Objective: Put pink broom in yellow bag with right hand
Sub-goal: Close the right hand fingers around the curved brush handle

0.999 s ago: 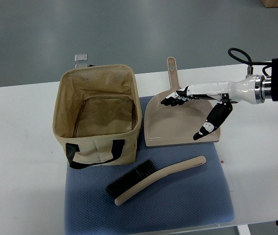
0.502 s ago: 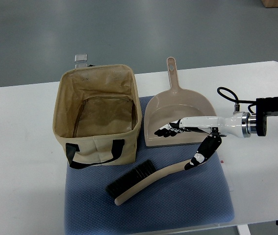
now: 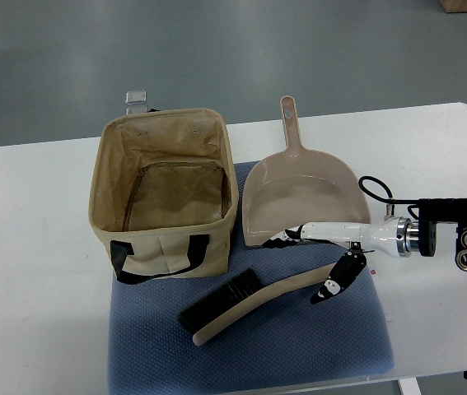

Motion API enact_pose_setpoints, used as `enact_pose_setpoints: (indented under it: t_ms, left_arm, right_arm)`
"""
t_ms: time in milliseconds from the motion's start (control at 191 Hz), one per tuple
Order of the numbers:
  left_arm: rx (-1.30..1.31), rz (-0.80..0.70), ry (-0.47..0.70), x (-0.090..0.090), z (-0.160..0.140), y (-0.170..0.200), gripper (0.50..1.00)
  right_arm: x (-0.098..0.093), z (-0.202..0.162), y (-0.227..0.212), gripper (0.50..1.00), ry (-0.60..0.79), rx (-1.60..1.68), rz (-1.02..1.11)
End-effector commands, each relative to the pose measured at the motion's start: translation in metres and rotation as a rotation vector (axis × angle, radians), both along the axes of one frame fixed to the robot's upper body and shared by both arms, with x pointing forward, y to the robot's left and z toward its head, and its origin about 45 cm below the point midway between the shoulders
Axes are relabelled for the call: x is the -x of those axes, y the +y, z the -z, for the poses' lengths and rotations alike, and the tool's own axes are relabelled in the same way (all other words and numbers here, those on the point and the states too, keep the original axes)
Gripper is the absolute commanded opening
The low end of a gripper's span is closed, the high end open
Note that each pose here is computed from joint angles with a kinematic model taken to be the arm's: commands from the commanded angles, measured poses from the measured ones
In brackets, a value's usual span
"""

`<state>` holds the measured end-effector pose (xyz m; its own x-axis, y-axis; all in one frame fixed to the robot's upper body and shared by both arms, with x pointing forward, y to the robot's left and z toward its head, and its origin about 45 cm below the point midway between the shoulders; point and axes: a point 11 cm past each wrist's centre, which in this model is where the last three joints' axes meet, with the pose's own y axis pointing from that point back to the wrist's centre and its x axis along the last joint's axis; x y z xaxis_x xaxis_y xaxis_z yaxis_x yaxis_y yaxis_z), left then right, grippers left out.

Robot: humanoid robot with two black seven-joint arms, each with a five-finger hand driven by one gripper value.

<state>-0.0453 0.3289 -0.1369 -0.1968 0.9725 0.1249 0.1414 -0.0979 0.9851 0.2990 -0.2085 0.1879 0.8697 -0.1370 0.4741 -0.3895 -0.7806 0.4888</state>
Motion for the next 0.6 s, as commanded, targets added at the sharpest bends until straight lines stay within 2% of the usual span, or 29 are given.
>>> enact_pose_setpoints:
  t_ms: [0, 141, 209, 345, 439, 476, 596]
  left_arm:
    - [0.003, 0.0, 0.001, 0.0, 0.0, -0.001, 1.0]
    - [0.001, 0.0, 0.001, 0.0, 0.0, 0.0, 1.0]
    - [0.001, 0.0, 0.001, 0.0, 0.0, 0.0, 1.0]
    - [0.003, 0.0, 0.001, 0.0, 0.0, -0.001, 1.0]
    - [0.001, 0.0, 0.001, 0.0, 0.0, 0.0, 1.0]
    - [0.003, 0.0, 0.001, 0.0, 0.0, -0.001, 1.0]
    - [0.001, 0.0, 0.001, 0.0, 0.0, 0.0, 1.0]
  right_arm:
    - [0.003, 0.007, -0.002, 0.93, 0.001, -0.002, -0.002]
    - [0.003, 0.014, -0.004, 0.915, -0.05, 0.017, -0.009]
    - [0.005, 0.019, -0.007, 0.868, -0.047, 0.021, -0.005]
    - [0.009, 0.028, -0.007, 0.823, -0.048, 0.024, 0.003]
    - [0.011, 0.035, -0.008, 0.762, -0.067, 0.04, -0.008]
    - [0.011, 0.036, -0.008, 0.754, -0.073, 0.04, -0.011]
    - [0.011, 0.04, -0.008, 0.67, -0.083, 0.044, -0.01]
